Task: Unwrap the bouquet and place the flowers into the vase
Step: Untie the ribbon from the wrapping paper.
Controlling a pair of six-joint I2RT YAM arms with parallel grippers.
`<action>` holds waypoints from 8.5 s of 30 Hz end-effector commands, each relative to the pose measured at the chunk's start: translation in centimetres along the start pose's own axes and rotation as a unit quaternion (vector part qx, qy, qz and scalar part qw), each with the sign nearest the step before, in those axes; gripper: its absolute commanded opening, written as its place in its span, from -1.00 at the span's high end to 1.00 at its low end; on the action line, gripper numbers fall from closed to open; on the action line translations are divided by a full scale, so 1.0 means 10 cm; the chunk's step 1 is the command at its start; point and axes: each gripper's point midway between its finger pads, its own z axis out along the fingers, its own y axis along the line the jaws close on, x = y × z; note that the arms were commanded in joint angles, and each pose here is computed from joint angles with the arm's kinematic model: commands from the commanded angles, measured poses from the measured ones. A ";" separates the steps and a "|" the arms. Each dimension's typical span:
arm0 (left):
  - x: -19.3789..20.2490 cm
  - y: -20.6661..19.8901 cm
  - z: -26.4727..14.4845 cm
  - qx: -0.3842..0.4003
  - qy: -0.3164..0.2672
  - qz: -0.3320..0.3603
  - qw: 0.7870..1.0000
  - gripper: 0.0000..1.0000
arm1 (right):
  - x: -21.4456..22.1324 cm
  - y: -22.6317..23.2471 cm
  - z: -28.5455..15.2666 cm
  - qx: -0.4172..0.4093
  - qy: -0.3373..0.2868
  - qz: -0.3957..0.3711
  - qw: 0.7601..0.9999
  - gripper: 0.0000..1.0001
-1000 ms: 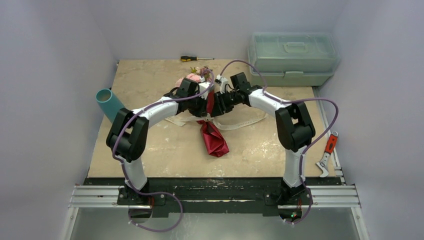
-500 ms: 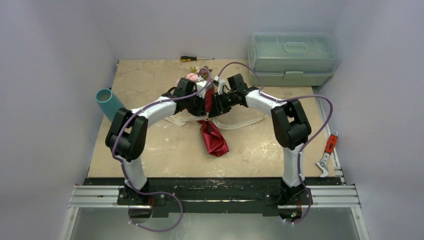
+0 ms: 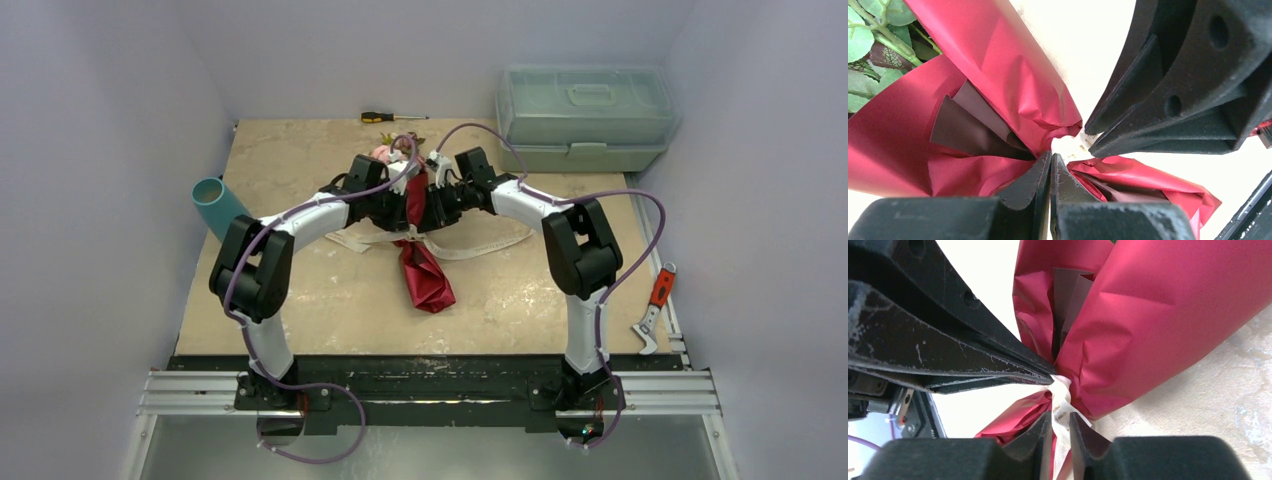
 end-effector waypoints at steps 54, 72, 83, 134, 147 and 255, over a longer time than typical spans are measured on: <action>-0.05 0.30 -0.36 -0.004 -0.040 -0.030 0.999 1.00 | -0.17 0.33 -0.05 -0.009 -0.022 -0.003 1.000 0.01; -0.03 0.31 -0.33 -0.003 -0.037 -0.035 0.999 1.00 | -0.14 0.22 0.19 0.039 -0.003 -0.055 0.998 1.00; -0.01 0.31 -0.31 0.004 -0.035 -0.038 0.999 1.00 | -0.30 0.35 -0.04 0.031 -0.046 -0.066 0.996 0.48; 0.14 0.43 -0.36 0.015 -0.026 -0.039 0.999 1.00 | -0.14 0.06 -0.38 0.033 -0.003 -0.076 0.997 0.06; 0.09 0.41 -0.34 0.016 -0.034 -0.051 0.998 1.00 | -0.25 0.35 0.28 -0.011 0.003 -0.085 0.996 -0.01; 0.00 0.42 -0.53 0.008 -0.063 -0.020 0.998 1.00 | -0.72 -0.97 -2.30 0.206 -0.135 -0.021 0.969 0.72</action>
